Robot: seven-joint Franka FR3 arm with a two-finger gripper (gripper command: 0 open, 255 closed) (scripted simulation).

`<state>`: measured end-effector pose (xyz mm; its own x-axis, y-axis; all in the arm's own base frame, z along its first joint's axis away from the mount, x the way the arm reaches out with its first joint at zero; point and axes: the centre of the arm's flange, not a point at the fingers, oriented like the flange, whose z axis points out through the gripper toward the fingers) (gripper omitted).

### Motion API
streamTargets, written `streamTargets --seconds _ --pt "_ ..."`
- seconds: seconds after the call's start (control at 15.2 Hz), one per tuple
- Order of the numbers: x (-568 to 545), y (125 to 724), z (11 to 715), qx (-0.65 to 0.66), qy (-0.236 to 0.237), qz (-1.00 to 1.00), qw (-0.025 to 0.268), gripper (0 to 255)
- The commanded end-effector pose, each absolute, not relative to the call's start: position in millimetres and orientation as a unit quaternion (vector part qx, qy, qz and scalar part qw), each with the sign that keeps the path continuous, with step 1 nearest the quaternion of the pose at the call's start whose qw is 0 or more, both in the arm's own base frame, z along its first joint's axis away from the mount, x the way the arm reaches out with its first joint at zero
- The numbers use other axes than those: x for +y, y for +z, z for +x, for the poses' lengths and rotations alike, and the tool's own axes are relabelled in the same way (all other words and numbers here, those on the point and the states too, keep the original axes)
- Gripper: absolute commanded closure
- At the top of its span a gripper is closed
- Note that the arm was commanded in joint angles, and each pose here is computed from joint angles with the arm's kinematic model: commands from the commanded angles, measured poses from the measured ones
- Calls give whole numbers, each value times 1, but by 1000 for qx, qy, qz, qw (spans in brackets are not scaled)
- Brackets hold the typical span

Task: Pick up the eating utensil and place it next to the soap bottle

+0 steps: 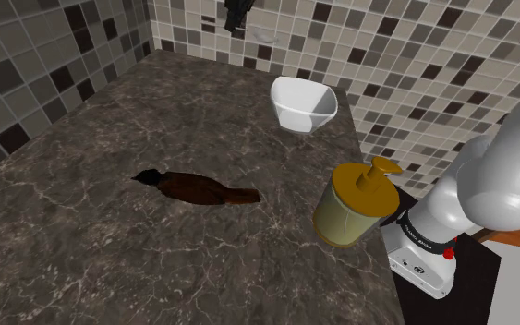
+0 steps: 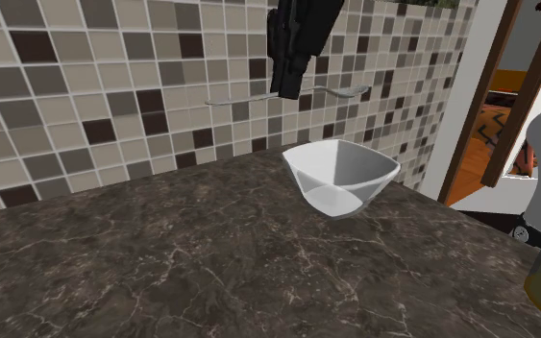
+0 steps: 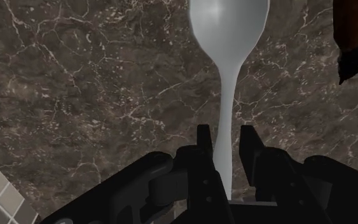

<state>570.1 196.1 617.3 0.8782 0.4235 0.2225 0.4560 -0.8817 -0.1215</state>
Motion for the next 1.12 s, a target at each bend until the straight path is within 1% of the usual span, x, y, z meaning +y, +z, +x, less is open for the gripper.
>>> streamTargets --seconds 0.0,1.06 --pt "208 616 544 -227 -95 -965 85 255" --pt "316 617 362 -227 -95 -965 85 255"
